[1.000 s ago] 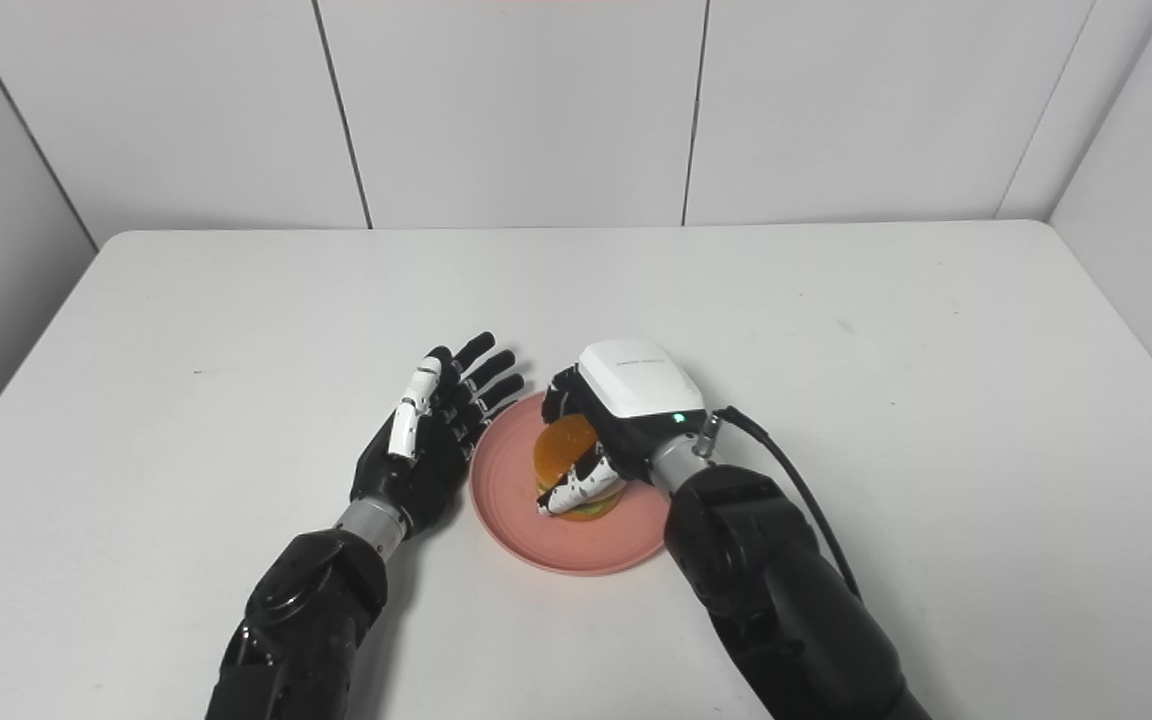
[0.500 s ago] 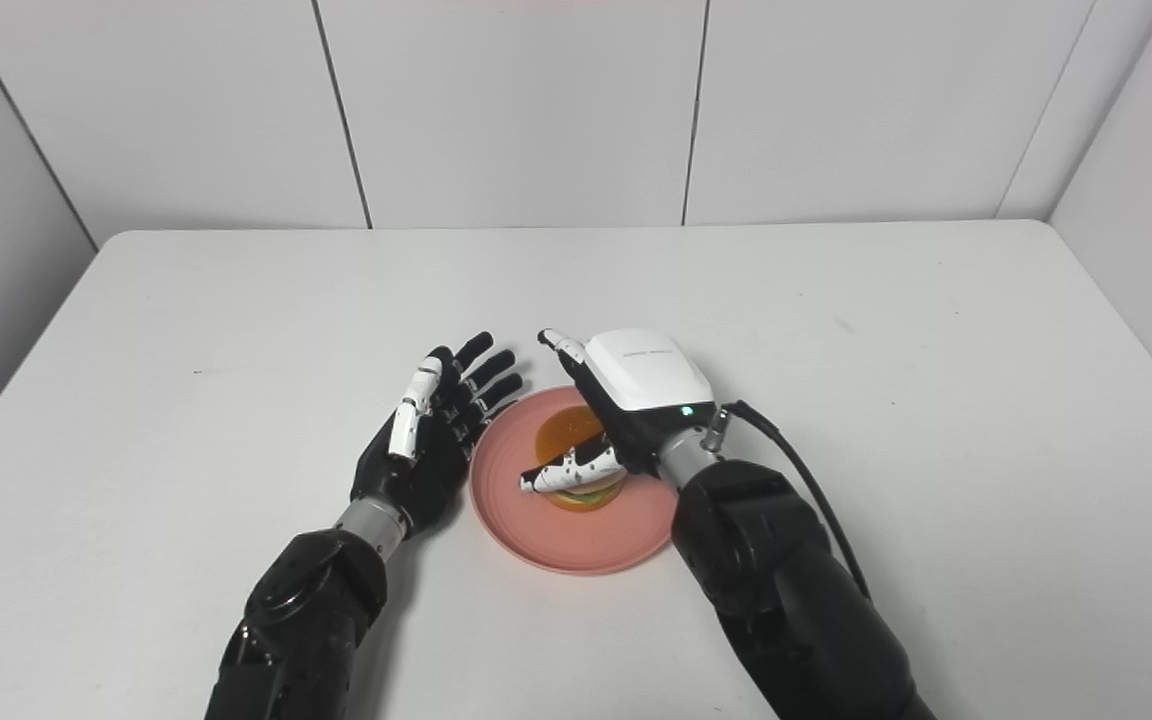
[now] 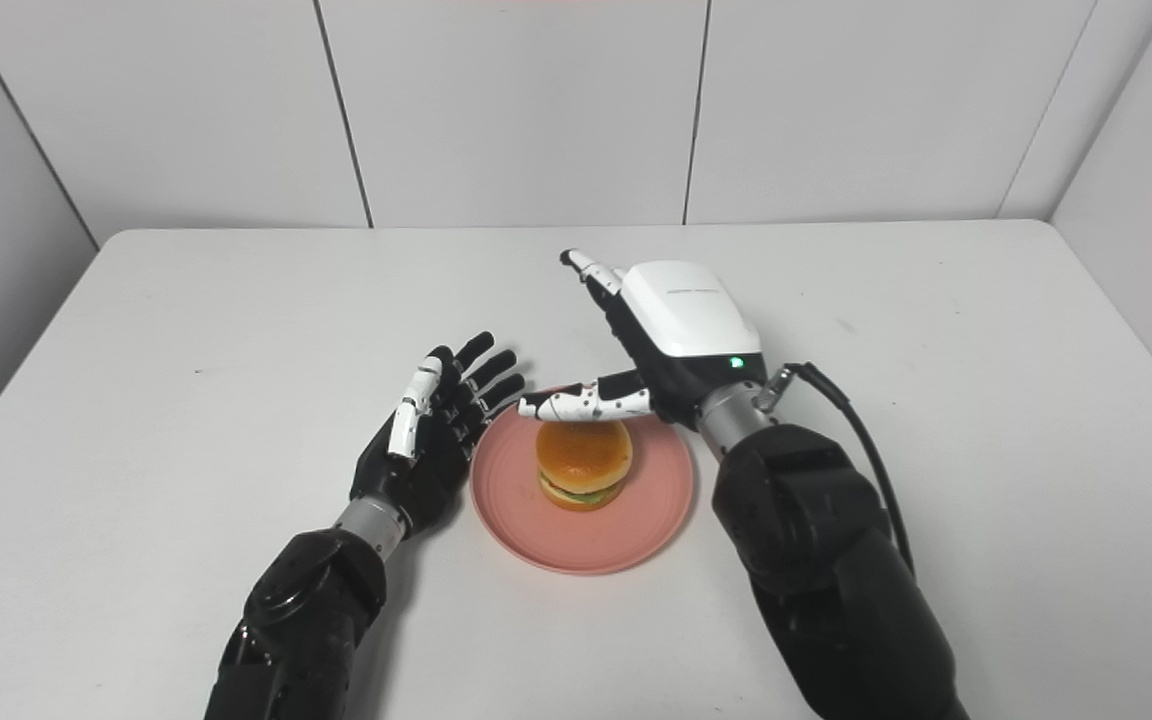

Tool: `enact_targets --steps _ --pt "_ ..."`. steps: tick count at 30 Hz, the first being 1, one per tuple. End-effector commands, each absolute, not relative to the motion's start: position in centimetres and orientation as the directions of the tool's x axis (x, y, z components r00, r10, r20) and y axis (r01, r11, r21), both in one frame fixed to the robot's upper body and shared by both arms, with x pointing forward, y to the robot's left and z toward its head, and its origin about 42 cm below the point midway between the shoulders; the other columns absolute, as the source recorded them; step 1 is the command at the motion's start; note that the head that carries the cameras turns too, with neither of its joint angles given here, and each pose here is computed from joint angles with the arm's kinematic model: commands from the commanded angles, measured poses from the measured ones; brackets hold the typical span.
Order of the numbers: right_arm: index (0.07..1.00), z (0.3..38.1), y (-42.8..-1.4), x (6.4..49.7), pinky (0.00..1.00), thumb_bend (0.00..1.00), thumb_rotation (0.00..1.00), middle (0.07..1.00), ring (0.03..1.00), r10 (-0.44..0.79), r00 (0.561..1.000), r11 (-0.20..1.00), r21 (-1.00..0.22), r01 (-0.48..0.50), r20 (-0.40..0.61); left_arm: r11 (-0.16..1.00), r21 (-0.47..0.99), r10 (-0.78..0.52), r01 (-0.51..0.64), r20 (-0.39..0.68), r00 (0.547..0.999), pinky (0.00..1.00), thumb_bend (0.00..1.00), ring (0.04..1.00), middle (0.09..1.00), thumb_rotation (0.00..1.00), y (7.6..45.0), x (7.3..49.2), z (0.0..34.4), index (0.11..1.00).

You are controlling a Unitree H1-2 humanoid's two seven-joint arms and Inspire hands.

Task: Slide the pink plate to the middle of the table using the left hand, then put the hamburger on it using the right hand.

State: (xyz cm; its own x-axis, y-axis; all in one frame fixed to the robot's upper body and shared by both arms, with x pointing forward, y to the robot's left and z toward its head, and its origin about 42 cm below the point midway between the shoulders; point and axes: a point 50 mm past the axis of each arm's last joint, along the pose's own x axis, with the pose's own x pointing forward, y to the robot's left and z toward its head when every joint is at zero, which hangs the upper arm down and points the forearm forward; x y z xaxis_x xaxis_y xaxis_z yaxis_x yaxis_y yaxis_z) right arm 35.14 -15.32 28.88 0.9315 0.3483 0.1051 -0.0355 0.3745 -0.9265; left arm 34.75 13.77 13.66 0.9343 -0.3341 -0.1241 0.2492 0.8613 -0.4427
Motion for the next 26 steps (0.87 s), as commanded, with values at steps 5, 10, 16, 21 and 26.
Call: enact_targets --steps 5,10,16,21,26 --pt "0.966 30.9 -17.8 35.7 0.63 0.82 0.85 0.893 0.8 0.277 0.913 0.62 -0.781 0.068 0.3 0.889 -0.381 -0.304 0.255 -0.073 0.95 0.89 0.35 0.892 0.898 1.0 14.1 35.0 15.2 0.901" --pt "0.998 28.3 -20.4 35.5 0.78 0.79 0.99 0.956 0.899 0.199 0.928 0.729 -0.681 0.075 0.315 0.933 -0.279 -0.242 0.227 -0.021 0.97 0.89 0.35 0.889 0.9 1.0 14.3 34.3 16.3 0.902" --pt "1.0 24.4 -21.9 33.8 0.86 0.74 1.0 0.994 0.961 0.107 0.949 0.846 -0.529 0.069 0.296 0.967 -0.167 -0.182 0.191 0.066 0.981 0.94 0.36 0.929 0.939 1.0 14.8 33.3 16.9 0.938" --pt "1.0 20.4 -22.3 32.0 0.96 0.66 1.0 1.0 0.986 0.06 0.957 0.914 -0.401 0.061 0.284 0.982 -0.115 -0.137 0.149 0.106 0.985 0.97 0.35 0.967 0.977 1.0 15.8 32.0 15.8 0.966" --pt "1.0 17.6 -22.1 31.4 0.98 0.64 1.0 1.0 1.0 0.042 0.965 0.939 -0.339 0.05 0.26 0.99 -0.063 -0.118 0.126 0.124 0.985 0.98 0.35 0.971 0.979 1.0 16.6 30.8 14.8 0.972"
